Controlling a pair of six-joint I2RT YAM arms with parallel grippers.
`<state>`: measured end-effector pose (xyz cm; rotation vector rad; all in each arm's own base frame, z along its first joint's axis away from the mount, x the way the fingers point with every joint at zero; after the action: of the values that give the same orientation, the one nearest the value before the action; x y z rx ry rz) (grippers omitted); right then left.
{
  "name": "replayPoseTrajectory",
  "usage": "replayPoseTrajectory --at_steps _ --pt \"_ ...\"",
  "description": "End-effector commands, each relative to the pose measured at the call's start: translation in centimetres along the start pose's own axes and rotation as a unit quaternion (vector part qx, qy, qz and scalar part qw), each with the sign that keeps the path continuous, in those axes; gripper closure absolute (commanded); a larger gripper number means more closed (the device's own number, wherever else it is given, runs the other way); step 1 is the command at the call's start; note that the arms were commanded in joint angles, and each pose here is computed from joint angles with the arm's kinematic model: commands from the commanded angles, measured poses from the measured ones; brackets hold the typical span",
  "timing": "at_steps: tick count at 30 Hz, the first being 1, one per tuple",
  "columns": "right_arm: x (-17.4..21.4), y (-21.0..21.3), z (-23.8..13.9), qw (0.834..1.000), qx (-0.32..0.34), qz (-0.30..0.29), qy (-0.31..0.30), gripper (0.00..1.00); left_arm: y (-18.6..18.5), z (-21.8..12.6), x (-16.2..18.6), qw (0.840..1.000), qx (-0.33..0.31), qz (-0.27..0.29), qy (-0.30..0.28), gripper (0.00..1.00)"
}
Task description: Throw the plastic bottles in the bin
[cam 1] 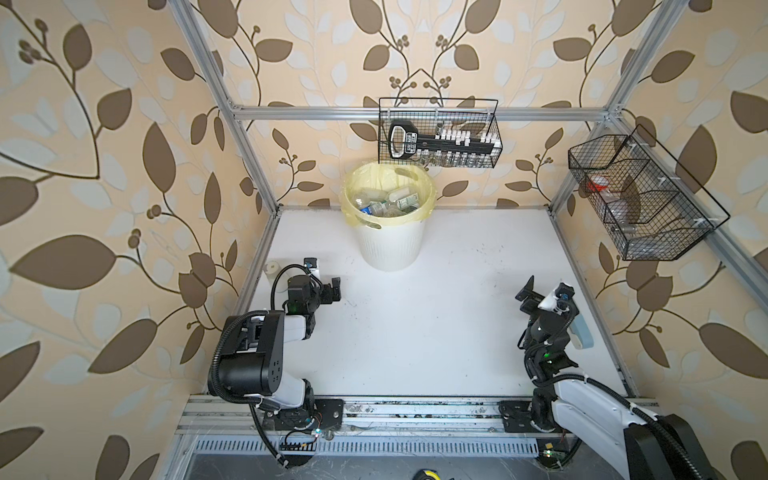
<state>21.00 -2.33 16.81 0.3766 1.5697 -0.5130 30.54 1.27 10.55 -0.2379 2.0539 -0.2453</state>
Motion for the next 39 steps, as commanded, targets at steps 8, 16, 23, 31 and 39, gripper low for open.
replayPoseTrajectory --at_steps 8,16,23,31,39 --pt "1.5 0.7 1.0 1.000 -0.010 -0.019 -0.008 0.00 -0.1 0.0 -0.7 1.000 0.008 -0.003 -0.022 0.01" --pt "1.6 1.0 1.2 0.998 -0.054 -0.018 -0.007 0.00 -0.1 0.0 -0.7 1.000 0.007 -0.003 -0.022 0.01" --pt "2.2 3.2 0.6 0.982 -0.169 -0.063 -0.053 0.00 -0.1 0.0 -0.7 1.000 0.007 -0.003 -0.022 0.01" --pt "2.7 4.5 4.7 0.975 -0.205 -0.065 0.053 0.00 -0.1 0.0 -0.7 1.000 0.007 -0.004 -0.021 0.01" --pt "2.7 4.9 4.0 0.974 -0.205 -0.082 0.040 0.00 -0.1 -0.1 -0.7 1.000 0.008 -0.003 -0.022 0.01"
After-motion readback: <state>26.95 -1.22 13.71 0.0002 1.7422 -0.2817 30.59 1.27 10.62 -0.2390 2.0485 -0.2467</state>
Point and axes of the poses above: each gripper's point midway between its finger pads, its own z axis out along the fingers, its own y axis along the line the jaws close on, x = y × z, the point moved 8 cm from there along -z, back along the fingers, and after that the axes turned 10 degrees about -z, right-handed, at the moved point
